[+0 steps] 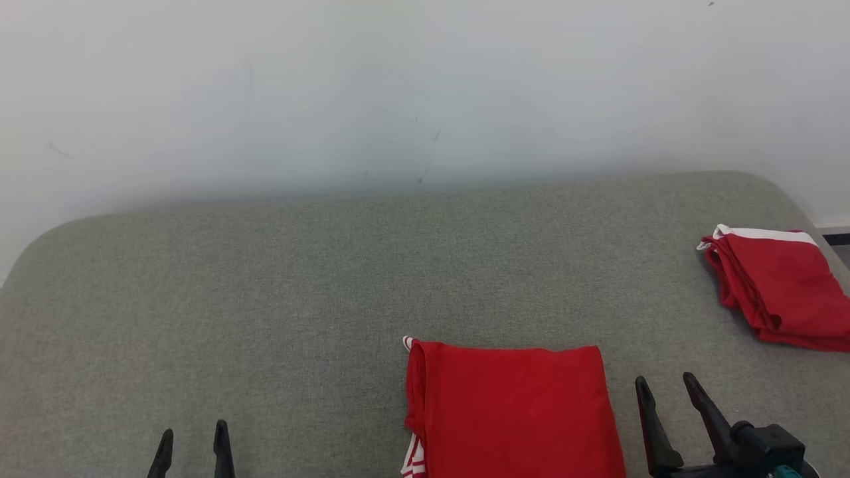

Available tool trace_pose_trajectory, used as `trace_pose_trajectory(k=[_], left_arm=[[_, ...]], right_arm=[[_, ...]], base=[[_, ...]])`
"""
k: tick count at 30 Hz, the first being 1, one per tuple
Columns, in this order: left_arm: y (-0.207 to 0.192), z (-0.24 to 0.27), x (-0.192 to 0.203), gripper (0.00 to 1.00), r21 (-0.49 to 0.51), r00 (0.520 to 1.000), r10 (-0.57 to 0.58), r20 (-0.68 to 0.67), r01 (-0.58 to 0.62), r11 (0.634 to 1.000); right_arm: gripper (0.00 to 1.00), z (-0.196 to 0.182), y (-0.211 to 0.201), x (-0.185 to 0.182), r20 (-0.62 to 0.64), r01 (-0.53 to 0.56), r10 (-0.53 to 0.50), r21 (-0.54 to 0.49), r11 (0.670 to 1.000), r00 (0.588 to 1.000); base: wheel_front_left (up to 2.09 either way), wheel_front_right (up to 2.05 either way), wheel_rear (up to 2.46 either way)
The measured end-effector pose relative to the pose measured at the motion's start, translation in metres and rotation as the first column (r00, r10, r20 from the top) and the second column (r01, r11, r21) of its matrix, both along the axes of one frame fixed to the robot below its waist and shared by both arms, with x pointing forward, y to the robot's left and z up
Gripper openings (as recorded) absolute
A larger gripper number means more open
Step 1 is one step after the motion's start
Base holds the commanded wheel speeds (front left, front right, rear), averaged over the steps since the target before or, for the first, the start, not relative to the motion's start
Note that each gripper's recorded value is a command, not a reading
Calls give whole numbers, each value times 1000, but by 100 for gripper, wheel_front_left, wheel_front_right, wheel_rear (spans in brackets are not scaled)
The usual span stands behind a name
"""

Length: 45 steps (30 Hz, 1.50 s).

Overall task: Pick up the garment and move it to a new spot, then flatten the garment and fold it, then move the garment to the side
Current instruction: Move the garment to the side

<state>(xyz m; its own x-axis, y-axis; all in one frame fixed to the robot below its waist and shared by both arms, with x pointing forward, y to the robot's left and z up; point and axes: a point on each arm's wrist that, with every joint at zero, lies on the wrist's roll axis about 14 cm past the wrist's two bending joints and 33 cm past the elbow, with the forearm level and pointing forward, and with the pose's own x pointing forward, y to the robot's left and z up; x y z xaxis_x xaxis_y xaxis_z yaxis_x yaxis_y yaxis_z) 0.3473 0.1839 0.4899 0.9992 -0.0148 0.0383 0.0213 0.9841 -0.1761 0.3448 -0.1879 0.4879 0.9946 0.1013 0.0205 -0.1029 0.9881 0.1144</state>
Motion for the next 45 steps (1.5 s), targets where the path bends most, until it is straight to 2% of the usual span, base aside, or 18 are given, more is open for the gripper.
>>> trace_pose_trajectory(k=[5,10,17,26,27,29,31,38,39,40,41,45], left_arm=[[-1,0,0,100,-4,1000,-2,0,2,1000],[-1,-2,0,100,-12,1000,-1,-7,0,1000],[-6,-7,-1,100,-27,1000,-7,-21,7,1000],[1,-12,1,100,-34,999,18,-39,-19,999],[1,-12,1,100,-34,999,18,-39,-19,999],[6,-13,3,100,-36,999,35,-41,-36,999],[8,-13,3,100,-37,998,39,-42,-41,999],[17,-15,4,100,-37,996,69,-51,-71,997],[18,-15,4,100,-37,996,72,-51,-74,997],[19,-15,4,100,-38,996,74,-50,-76,996],[19,-15,4,100,-38,996,76,-51,-78,996],[19,-14,5,100,-49,996,78,-48,-81,996]], right_arm=[[100,-7,0,2,-45,9,-7,44,999,999],[100,-35,-4,5,-248,17,-2,58,998,969],[100,-59,3,12,-497,-14,42,61,998,867],[100,-79,11,23,-639,-53,68,42,998,767],[100,-79,11,23,-639,-53,68,42,998,767],[100,-88,17,26,-677,-65,82,50,997,731],[100,-91,19,28,-688,-69,86,53,996,720],[100,-116,28,26,-796,-119,96,31,992,597],[85,-117,29,26,-804,-129,97,25,991,586],[36,-117,30,27,-810,-139,97,19,990,579],[0,-116,30,29,-810,-150,97,12,989,578],[0,-109,32,38,-805,-200,97,-27,979,585]], base=[[0,0,0],[0,0,0],[0,0,0],[0,0,0],[0,0,0],[0,0,0],[0,0,0],[0,0,0],[0,0,0],[0,0,0],[0,0,0],[0,0,0]])
